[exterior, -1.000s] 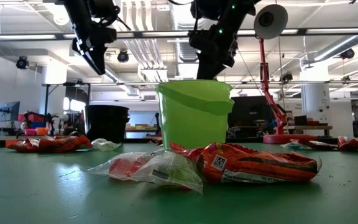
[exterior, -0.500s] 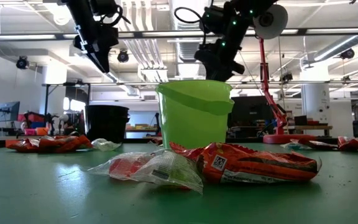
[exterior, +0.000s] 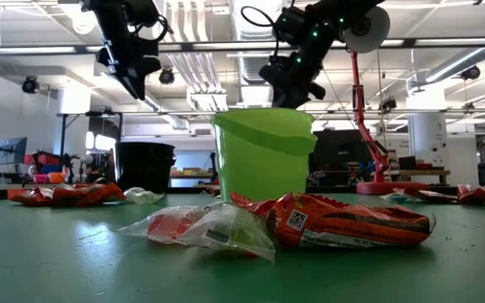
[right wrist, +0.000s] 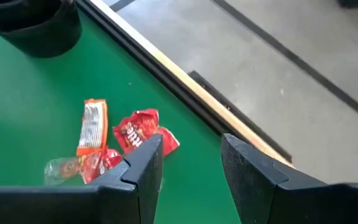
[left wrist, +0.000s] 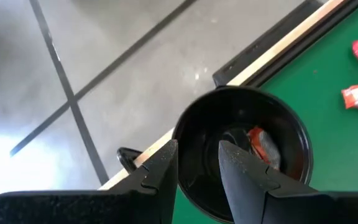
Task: Sort candy
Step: Put the red candy into the violet bucket
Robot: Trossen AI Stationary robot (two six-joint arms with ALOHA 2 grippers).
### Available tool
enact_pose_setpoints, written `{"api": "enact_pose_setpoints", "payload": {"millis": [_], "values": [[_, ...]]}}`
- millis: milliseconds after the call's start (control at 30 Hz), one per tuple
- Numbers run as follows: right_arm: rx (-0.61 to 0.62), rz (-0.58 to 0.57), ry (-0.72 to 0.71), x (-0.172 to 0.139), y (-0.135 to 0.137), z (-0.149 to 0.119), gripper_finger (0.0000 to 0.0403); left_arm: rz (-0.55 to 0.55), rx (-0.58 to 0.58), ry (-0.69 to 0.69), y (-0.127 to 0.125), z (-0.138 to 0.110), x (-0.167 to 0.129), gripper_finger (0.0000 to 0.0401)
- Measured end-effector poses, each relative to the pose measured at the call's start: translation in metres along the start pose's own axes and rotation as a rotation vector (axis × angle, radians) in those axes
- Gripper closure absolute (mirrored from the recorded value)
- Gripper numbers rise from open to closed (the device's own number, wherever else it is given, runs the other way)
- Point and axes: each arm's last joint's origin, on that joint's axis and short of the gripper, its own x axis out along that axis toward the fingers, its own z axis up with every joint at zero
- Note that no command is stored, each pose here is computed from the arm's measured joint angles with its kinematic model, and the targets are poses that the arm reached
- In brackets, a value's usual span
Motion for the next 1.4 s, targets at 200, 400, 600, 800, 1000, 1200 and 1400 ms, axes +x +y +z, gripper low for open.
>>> {"api": "enact_pose_setpoints", "payload": {"millis": [200,400,600,800,1000,1200,1400], "values": [[-0.047,0.006,-0.057,0.0,0.0,0.006,0.0248,0.004,0.008,0.043,-0.002,0.001,0.013,0.0301],[-0.051,0.01,-0.127,0.0,0.0,0.012,0.0248,0.012,0.007,0.085,-0.001,0.001,0.026,0.0301],[-0.037,-0.002,-0.129,0.003,-0.006,0.013,0.0248,0.02,0.01,0.113,0.002,0.003,0.033,0.0301],[-0.033,-0.002,-0.152,0.006,-0.005,0.015,0.0248,0.088,0.013,0.101,0.006,0.007,0.03,0.0301],[-0.052,-0.004,-0.238,0.019,-0.006,0.023,0.0248,0.145,-0.021,0.077,0.018,0.011,0.031,0.0301],[0.004,0.001,-0.264,0.028,-0.006,0.024,0.0248,0.145,0.013,0.078,0.026,0.011,0.034,0.0301],[0.009,0.0,-0.321,0.019,-0.008,0.031,0.0248,0.142,0.035,0.074,0.03,0.014,0.029,0.0301]]}}
